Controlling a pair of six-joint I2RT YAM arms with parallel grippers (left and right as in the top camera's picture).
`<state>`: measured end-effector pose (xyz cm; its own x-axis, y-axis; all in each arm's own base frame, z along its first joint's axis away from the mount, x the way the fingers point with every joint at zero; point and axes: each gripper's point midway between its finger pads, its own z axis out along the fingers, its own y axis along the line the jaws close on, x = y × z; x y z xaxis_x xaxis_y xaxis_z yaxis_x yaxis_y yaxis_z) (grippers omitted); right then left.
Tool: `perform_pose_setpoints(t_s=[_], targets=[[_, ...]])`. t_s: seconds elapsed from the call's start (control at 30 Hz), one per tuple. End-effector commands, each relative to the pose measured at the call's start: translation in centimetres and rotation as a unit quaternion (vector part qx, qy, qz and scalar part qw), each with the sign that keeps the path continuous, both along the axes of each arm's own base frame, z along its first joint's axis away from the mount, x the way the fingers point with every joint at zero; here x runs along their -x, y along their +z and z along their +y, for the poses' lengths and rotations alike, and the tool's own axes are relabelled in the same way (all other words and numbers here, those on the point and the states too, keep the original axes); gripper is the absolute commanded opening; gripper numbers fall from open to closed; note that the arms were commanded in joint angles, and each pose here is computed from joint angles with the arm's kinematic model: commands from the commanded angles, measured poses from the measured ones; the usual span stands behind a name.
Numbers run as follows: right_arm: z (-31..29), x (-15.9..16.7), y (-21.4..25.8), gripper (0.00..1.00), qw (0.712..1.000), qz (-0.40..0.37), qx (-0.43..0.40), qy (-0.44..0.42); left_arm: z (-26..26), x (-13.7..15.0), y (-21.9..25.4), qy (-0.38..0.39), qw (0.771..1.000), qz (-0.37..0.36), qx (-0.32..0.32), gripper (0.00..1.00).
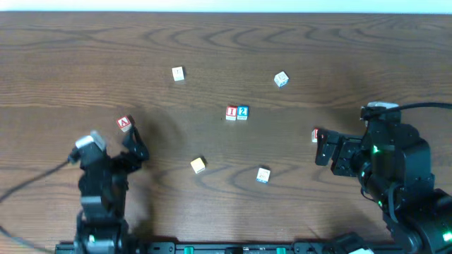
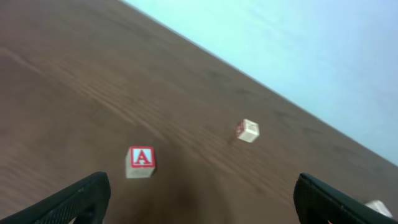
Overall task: Spell out Ai2
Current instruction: 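Move left gripper forward over the red A block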
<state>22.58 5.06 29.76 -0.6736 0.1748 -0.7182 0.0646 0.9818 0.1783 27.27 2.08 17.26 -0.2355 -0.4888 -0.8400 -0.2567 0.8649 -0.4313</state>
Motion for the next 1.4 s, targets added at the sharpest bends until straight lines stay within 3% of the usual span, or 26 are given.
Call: perform_pose_setpoints(t_s=[0.0,0.17,0.3,0.47,0.6,0.93,1.37], targets=[[-0.1,0.0,0.2,0.99,1.000,-0.003,0.007,0.003,0.8,-2.5,1.2,0.022,0.999,0.034,0.000,0.96],[-0.1,0.0,0.2,0.99,1.000,-0.003,0.007,0.003,0.7,-8.0,-0.1,0.033,0.990,0.135,0.029,0.96],[-0.1,0.0,0.2,0.99,1.000,-0.003,0.006,0.003,1.1,-10.8,-2.2,0.073,0.973,0.207,0.068,0.96],[-0.1,0.0,0.2,0.99,1.000,-0.003,0.007,0.003,2.3,-10.8,-4.6,0.126,0.948,0.288,0.056,0.96],[-0.1,0.0,0.2,0.99,1.000,-0.003,0.007,0.003,1.7,-10.8,-5.5,0.130,0.941,0.310,0.039,0.96],[-0.1,0.0,0.2,0.99,1.000,-0.003,0.007,0.003,2.0,-8.0,-9.8,0.161,0.901,0.402,0.005,0.96],[-0.1,0.0,0.2,0.99,1.000,-0.003,0.007,0.003,2.1,-8.4,-11.7,0.160,0.895,0.416,-0.005,0.95]])
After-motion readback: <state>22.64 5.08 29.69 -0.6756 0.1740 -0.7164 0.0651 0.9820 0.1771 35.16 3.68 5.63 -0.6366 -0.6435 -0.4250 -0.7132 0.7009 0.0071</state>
